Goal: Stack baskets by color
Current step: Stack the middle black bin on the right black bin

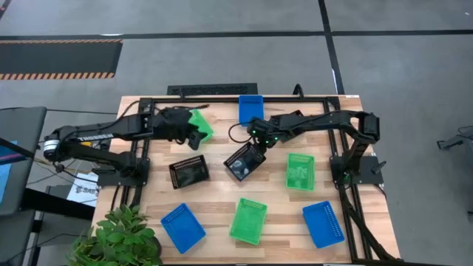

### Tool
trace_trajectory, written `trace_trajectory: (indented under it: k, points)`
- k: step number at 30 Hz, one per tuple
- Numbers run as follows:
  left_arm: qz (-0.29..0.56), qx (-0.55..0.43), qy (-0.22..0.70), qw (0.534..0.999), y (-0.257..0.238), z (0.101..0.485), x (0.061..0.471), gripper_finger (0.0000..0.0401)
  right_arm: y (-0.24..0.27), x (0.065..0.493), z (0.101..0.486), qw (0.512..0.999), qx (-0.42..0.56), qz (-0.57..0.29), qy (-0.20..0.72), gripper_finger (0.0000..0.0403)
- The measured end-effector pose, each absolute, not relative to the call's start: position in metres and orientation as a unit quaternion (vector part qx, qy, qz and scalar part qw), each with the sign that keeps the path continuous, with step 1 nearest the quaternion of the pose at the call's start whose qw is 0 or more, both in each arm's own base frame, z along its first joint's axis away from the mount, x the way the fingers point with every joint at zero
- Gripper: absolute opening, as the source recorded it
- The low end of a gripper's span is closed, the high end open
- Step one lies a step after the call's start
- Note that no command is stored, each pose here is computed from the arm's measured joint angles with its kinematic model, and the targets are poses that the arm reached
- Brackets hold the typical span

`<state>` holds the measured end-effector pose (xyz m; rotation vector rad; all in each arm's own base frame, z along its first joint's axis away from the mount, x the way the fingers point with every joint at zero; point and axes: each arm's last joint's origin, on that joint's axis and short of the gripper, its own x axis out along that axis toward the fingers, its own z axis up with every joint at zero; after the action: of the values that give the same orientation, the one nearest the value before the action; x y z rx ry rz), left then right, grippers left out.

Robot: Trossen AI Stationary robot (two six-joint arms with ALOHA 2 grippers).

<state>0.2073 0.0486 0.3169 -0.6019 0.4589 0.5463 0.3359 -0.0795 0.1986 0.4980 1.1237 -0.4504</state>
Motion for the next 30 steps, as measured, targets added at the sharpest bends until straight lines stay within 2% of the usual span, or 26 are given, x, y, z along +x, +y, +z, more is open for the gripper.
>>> trace_trajectory:
  k: [4,9,12,19,22,30]
  points:
    - [0.229,-0.302,0.102,0.920,0.044,0.312,0.195,0.0270,-0.080,0.337,0.199,0.797,0.230,-0.208,0.518,0.0175]
    - [0.221,-0.373,0.046,0.900,0.036,0.249,0.169,0.0270,-0.081,0.340,0.195,0.800,0.226,-0.205,0.517,0.0175]
    - [0.205,-0.401,0.013,0.893,0.032,0.231,0.158,0.0270,-0.082,0.339,0.191,0.792,0.222,-0.205,0.531,0.0175]
    - [0.200,-0.398,-0.013,0.895,0.029,0.234,0.147,0.0270,-0.083,0.342,0.176,0.781,0.214,-0.199,0.552,0.0171]
    - [0.211,-0.395,-0.019,0.894,0.030,0.234,0.146,0.0270,-0.083,0.342,0.177,0.782,0.214,-0.196,0.551,0.0144]
    - [0.217,-0.391,-0.006,0.894,0.031,0.231,0.148,0.0270,-0.084,0.341,0.177,0.782,0.221,-0.181,0.554,0.0017]
